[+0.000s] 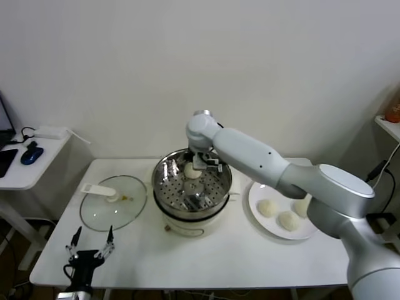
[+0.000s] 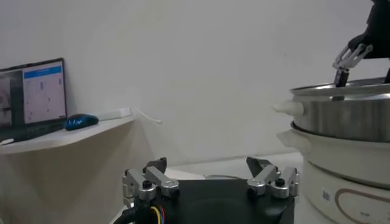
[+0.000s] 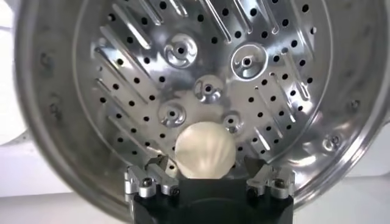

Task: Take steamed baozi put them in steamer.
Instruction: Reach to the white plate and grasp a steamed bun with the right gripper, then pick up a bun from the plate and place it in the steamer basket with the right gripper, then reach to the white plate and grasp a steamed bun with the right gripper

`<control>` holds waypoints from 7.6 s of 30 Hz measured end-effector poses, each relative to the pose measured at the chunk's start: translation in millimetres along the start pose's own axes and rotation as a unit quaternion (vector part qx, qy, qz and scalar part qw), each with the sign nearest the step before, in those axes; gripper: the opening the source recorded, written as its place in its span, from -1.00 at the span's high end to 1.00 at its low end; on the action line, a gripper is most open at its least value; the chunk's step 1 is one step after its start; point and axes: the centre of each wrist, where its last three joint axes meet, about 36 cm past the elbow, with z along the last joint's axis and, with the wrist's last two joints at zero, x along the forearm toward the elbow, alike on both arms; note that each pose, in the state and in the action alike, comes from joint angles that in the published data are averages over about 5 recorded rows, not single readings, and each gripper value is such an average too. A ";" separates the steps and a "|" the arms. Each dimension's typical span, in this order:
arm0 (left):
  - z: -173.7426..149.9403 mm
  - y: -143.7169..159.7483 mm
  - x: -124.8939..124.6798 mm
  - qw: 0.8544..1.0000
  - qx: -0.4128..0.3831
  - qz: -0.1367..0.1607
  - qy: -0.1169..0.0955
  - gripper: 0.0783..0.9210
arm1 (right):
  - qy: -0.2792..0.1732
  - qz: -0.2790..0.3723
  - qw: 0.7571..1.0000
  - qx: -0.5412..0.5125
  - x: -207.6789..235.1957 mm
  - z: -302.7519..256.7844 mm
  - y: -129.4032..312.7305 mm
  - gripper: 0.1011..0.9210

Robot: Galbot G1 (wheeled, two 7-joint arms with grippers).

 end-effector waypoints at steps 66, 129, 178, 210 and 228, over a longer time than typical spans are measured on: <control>-20.8 -8.4 -5.6 0.998 0.041 0.008 -0.045 -0.77 | -0.121 -0.073 0.727 -0.672 -114.7 -52.2 342.7 -0.76; -22.6 -14.0 -13.3 0.999 0.020 0.001 -0.026 -0.77 | -0.172 0.036 0.735 -0.655 73.3 78.8 194.8 -0.41; -20.4 -14.0 -6.4 1.000 0.019 -0.007 -0.004 -0.77 | -0.231 -0.013 0.777 -0.585 -57.3 20.8 -17.7 -0.41; -21.2 -11.9 -9.4 1.000 0.019 -0.010 -0.001 -0.77 | -0.197 -0.019 0.800 -0.566 60.7 65.2 86.2 -0.76; -22.0 -9.5 -20.0 0.999 0.025 -0.021 0.000 -0.77 | -0.143 -0.056 0.769 -0.621 71.2 21.4 295.8 -0.76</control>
